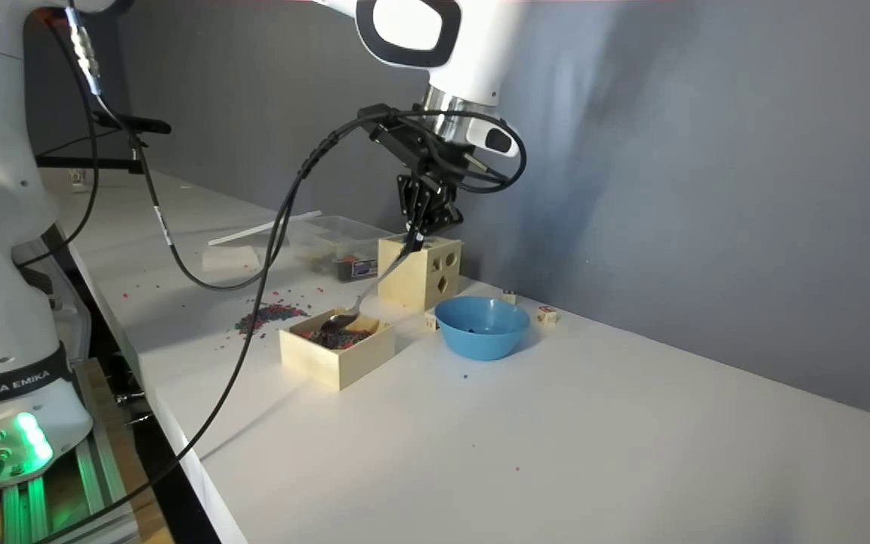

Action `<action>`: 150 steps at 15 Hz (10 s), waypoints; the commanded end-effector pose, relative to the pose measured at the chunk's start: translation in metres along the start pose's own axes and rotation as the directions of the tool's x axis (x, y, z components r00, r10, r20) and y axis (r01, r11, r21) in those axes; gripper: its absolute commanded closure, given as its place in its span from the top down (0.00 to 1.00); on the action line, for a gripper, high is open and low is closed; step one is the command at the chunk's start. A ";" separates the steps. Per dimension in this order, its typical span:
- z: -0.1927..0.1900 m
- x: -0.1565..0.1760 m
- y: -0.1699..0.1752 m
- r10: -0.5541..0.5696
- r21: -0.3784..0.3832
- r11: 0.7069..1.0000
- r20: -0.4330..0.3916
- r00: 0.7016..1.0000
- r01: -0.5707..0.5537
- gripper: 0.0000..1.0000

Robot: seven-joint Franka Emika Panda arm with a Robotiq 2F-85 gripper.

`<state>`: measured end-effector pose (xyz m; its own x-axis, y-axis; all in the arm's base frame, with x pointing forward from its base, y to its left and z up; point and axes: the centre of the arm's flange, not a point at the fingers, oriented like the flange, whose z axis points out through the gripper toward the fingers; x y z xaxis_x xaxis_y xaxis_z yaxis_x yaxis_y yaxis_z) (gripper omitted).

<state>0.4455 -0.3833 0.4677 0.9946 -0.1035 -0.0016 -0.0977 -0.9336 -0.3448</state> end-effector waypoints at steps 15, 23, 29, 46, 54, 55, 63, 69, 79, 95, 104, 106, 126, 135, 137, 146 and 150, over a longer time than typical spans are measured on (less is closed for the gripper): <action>-0.033 0.037 0.035 0.384 0.061 0.917 -0.400 0.832 -0.394 0.01; -0.020 0.062 0.059 0.632 0.208 0.772 -0.346 0.694 -0.600 0.01; -0.036 0.066 0.082 0.747 0.337 0.665 -0.287 0.600 -0.666 0.01; 0.005 0.079 0.097 0.681 0.201 0.708 -0.449 0.579 -0.677 0.36; -0.048 0.054 0.082 0.586 0.022 0.754 -0.474 0.657 -0.656 0.91; -0.051 0.049 0.076 0.560 -0.014 0.778 -0.438 0.703 -0.628 0.98; 0.019 -0.012 0.028 0.320 -0.154 0.928 -0.141 0.937 -0.340 1.00; 0.079 -0.055 0.004 0.075 -0.185 0.981 0.101 0.992 -0.055 1.00; 0.099 -0.032 0.005 0.056 -0.159 0.986 0.088 0.995 -0.042 1.00; 0.134 -0.064 -0.041 -0.353 -0.318 0.893 -0.056 0.934 0.318 1.00; 0.164 -0.052 -0.043 -0.340 -0.329 0.895 -0.068 0.938 0.301 0.98; 0.166 -0.047 -0.042 -0.331 -0.332 0.898 -0.075 0.941 0.289 0.94; 0.167 -0.032 -0.021 -0.206 -0.363 0.917 -0.069 0.976 0.167 0.04; 0.102 -0.021 -0.035 -0.115 -0.274 0.959 -0.128 0.985 0.076 0.04; 0.103 -0.019 -0.038 -0.109 -0.310 0.949 -0.129 0.986 0.064 0.04; 0.162 -0.021 -0.039 -0.030 -0.414 0.910 -0.076 0.997 -0.005 0.04; 0.162 -0.026 -0.045 0.015 -0.411 0.910 -0.082 0.997 -0.047 0.39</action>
<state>0.4396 -0.2923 0.3266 0.9908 -0.1128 0.0754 -0.1177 -0.9910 0.0636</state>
